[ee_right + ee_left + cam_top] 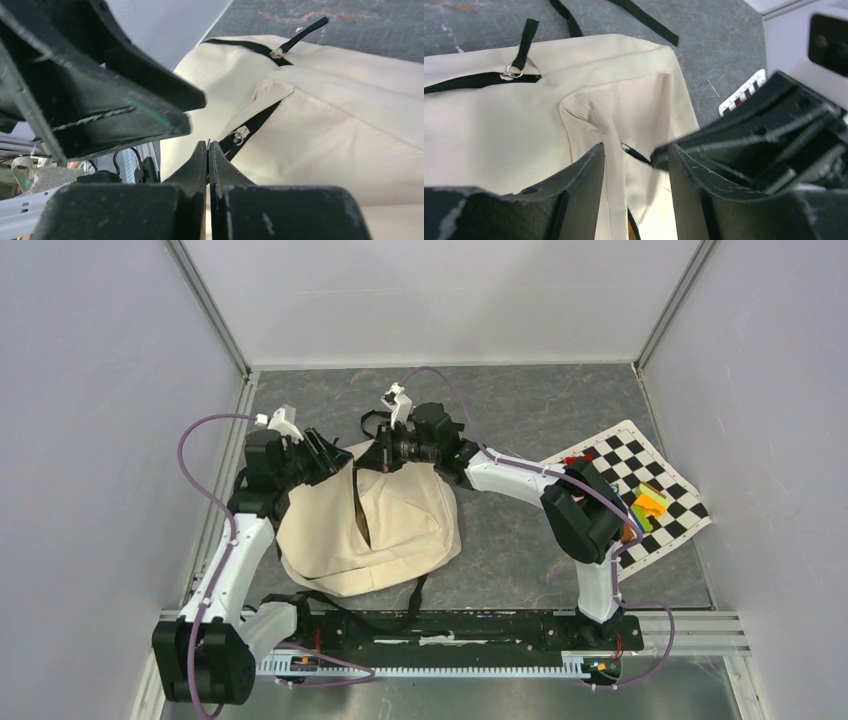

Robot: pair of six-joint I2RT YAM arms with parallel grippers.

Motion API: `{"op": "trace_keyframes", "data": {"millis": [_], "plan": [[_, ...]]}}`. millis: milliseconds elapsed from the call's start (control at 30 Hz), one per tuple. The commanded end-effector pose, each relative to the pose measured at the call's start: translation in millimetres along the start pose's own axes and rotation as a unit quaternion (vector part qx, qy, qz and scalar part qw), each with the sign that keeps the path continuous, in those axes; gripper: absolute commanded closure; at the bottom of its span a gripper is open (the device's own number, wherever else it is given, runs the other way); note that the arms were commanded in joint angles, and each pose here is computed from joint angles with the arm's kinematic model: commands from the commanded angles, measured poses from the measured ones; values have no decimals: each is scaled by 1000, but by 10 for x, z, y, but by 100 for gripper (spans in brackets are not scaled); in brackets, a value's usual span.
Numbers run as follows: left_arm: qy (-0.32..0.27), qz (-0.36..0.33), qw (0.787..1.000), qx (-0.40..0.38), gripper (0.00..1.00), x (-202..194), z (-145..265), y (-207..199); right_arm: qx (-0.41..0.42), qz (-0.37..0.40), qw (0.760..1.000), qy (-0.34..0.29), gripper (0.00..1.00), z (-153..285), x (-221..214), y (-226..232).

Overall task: Pack the student bag
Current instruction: Zip the student bag at the center of the board.

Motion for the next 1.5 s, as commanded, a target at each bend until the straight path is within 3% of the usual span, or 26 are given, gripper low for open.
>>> {"op": "trace_keyframes", "data": {"millis": [0,233,433,700,900,1267,1467], "plan": [[25,-3,998,50,44,43,-97,106,-2,24,1000,4,100,48,-56,198],[71,7,995,75,46,24,-333,226,-4,44,999,26,100,49,-294,295],[100,-25,990,99,47,-40,-456,310,-1,51,998,40,100,33,-412,350],[116,-48,987,101,81,-80,-578,276,-12,81,995,55,100,67,-476,408],[113,-39,986,113,98,-47,-645,293,-23,115,990,78,100,121,-536,414],[104,-26,985,133,98,45,-787,329,-10,156,981,116,100,319,-690,570],[103,-27,984,142,98,87,-876,358,-7,157,975,155,100,476,-1027,554]]}}
Point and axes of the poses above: each gripper's point midway between its finger pads, its own z axis back along the fingers, its own y axis along the line the jaws close on, x = y × z, the point moved 5 cm from there along z, back along the fingers, and after that the axes turned 1 degree about z, right-handed, at the moved point
